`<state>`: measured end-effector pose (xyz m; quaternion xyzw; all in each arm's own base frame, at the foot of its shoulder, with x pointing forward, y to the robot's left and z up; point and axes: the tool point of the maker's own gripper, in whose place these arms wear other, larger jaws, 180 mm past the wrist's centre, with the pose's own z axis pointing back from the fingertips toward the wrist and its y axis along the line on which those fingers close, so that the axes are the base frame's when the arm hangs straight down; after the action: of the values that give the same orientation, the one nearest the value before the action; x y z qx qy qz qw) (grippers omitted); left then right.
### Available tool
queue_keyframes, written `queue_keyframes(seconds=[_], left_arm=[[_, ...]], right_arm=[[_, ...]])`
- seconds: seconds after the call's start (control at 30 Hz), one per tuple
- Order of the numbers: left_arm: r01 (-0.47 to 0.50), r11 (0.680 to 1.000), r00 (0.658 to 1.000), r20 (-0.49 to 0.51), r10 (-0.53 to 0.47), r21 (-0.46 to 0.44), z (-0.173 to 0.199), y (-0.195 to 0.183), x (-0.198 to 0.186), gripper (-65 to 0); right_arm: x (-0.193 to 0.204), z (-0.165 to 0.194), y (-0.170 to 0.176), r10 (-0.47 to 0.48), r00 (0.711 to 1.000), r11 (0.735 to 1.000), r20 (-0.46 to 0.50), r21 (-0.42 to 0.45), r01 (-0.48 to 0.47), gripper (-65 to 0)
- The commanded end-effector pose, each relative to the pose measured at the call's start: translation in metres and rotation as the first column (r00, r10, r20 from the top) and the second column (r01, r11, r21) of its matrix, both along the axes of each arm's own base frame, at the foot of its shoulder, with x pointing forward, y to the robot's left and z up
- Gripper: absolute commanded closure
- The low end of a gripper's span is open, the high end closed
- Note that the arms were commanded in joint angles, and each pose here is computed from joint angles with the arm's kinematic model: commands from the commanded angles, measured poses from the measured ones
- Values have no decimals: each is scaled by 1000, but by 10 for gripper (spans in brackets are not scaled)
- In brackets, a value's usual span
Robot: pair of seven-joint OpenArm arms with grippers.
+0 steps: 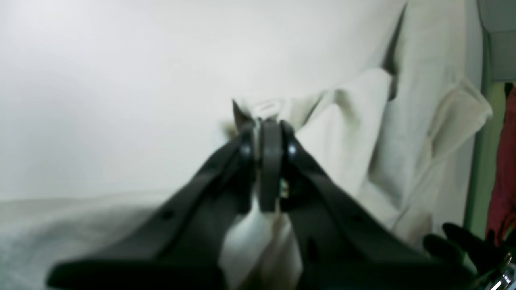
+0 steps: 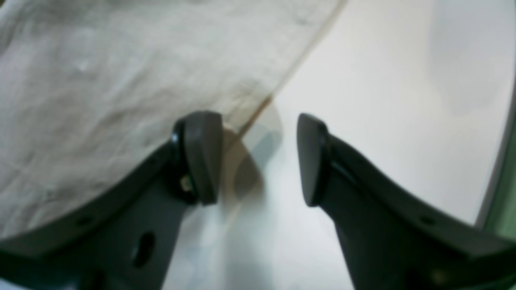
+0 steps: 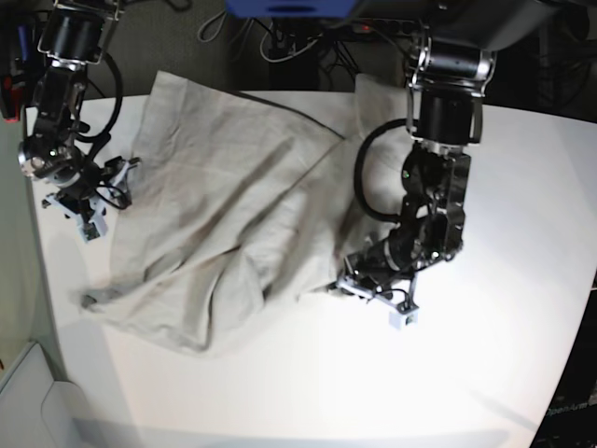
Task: Layout the t-shirt on the table in an organized manner, then fold the t-shirt properly
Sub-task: 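Grasp the shirt edge with the left gripper and pull it outward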
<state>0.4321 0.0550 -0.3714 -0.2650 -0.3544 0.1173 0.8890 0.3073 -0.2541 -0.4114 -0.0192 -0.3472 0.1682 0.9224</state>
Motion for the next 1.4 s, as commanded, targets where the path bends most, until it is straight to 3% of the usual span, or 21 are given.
queue_keyframes(seconds=[0.0, 0.2, 0.33, 0.5, 0.67, 0.9, 0.97, 1.03, 1.1, 1.3, 1.37], left_arm=[[-9, 1000, 994, 112, 9, 2, 38, 8, 21, -4], [-27, 997, 928, 372, -3, 76, 134, 34, 38, -4], [-71, 984, 892, 453, -10, 161, 170, 70, 46, -4], [-131, 962, 901, 434, 14, 241, 167, 116, 56, -4], [-171, 949, 930, 363, 66, 265, 147, 149, 69, -4], [-166, 950, 940, 334, 72, 263, 142, 151, 72, -6], [-133, 954, 962, 267, 58, 269, 122, 148, 61, -24], [-80, 958, 984, 178, 31, 275, 100, 140, 46, -92], [-33, 959, 994, 110, 2, 280, 80, 134, 29, -204], [30, 952, 994, 90, -60, 303, 62, 119, -14, -649], [21, 953, 991, 120, -60, 303, 69, 118, -26, -650]], right_arm=[[11, 14, -6, -3, 999, 1000, 50, -7, 3, -306], [9, 13, -6, -4, 999, 1000, 48, -7, 5, -306], [10, 13, -6, -3, 999, 1000, 47, -7, 3, -306], [9, 13, -5, -3, 999, 1000, 47, -4, 3, -306], [9, 12, -3, -3, 999, 1000, 46, -1, 3, -306], [4, 8, -3, -3, 999, 1000, 33, 0, 3, -306], [3, 8, -3, -3, 999, 1000, 33, -1, 3, -306], [-3, 4, -3, -1, 1000, 1000, 20, -4, 2, -306], [-5, 4, -4, -1, 1000, 1000, 16, -6, 1, -306], [-7, 3, -7, -5, 1000, 1000, 13, -10, 5, -306], [-7, 3, -7, -5, 1000, 1000, 13, -10, 5, -306]])
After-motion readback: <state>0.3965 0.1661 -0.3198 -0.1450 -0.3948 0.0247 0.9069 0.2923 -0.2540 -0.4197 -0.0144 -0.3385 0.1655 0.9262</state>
